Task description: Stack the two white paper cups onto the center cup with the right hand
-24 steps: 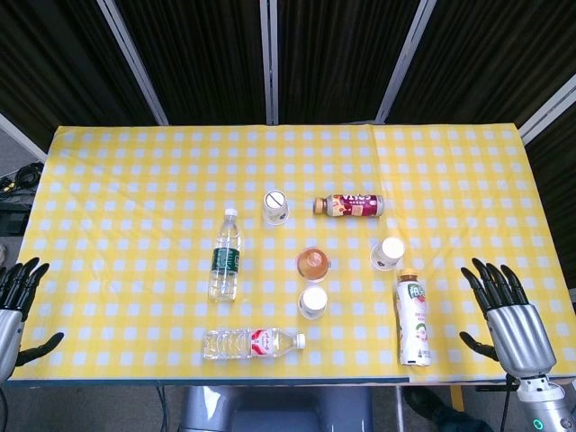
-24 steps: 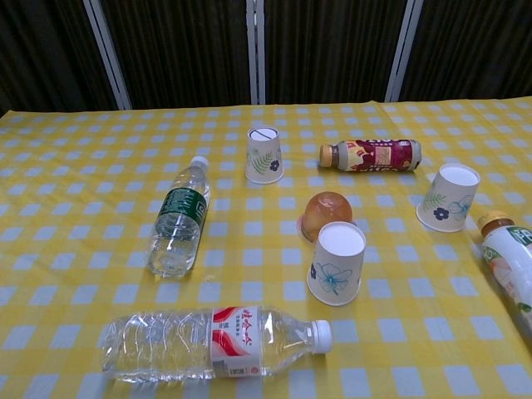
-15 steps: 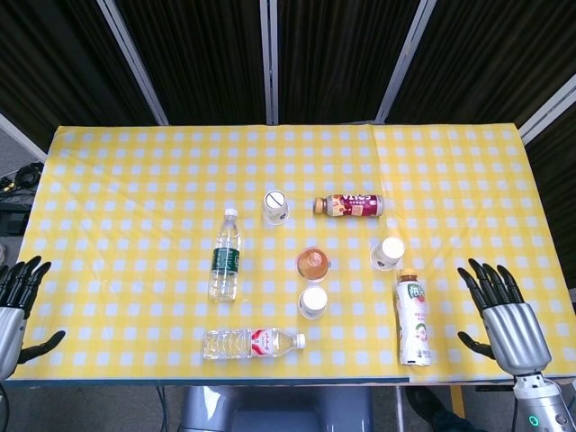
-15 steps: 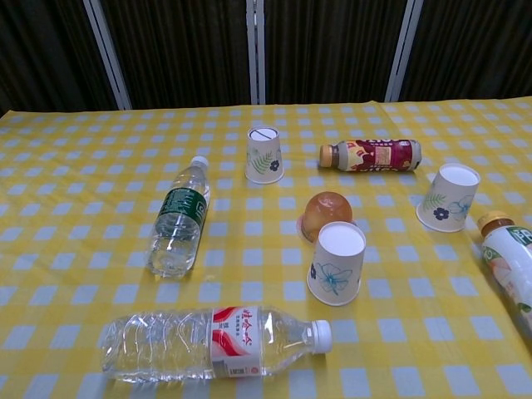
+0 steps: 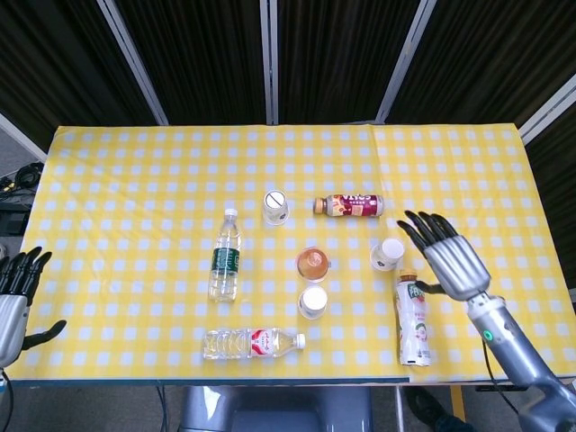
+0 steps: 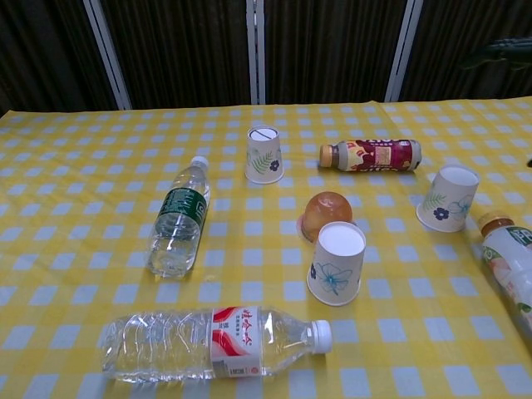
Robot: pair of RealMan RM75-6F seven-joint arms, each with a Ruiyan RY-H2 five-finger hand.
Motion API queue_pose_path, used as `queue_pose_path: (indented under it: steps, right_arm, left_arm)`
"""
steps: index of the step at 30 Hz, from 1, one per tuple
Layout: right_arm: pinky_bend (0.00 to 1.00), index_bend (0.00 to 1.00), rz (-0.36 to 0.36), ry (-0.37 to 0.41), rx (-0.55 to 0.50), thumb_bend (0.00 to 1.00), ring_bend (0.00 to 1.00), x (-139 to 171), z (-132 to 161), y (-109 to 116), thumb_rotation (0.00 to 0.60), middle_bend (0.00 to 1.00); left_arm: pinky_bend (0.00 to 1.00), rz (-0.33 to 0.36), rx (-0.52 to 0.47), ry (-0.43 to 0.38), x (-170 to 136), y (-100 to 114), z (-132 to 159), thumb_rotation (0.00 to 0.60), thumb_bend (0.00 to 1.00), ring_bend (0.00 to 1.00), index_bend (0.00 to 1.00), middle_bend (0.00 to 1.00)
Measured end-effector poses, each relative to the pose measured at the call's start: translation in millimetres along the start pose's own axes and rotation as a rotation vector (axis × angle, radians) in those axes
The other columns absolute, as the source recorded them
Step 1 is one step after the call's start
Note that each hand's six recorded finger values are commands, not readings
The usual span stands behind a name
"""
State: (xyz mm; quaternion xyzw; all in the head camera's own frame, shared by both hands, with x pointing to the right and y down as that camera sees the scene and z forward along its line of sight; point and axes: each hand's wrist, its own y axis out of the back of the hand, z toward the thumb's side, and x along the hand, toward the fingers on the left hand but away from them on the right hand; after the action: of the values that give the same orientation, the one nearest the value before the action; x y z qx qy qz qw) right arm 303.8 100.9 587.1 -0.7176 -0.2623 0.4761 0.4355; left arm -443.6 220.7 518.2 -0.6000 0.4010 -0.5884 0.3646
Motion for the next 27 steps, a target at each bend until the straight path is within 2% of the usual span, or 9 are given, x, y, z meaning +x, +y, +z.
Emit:
queue_pose_path:
  steps: [6,12,16,27]
  right_arm:
    - [0.23,0.04,0.096,0.089,-0.042,0.07,0.00,-96,38,6,0.600,0.09]
    - [0.25,0.06,0.138,0.148,-0.096,0.08,0.00,-165,96,-6,0.600,0.13]
    - [0.25,0.07,0.161,0.154,-0.114,0.08,0.00,-195,124,-20,0.600,0.13]
    - [0.25,0.10,0.166,0.056,-0.071,0.10,0.02,-245,144,-59,0.600,0.14]
  left_arm:
    - [0.00,-0.006,0.004,0.053,12,-1,-9,0.600,0.00,0.00,0.00,0.00]
    - [0.00,-0.033,0.002,0.098,23,-6,-19,0.600,0.00,0.00,0.00,0.00]
    - [0.00,-0.042,0.003,0.111,27,-8,-22,0.600,0.00,0.00,0.00,0.00]
    - [0.00,-0.050,-0.004,0.132,31,-9,-28,0.600,0.00,0.00,0.00,0.00]
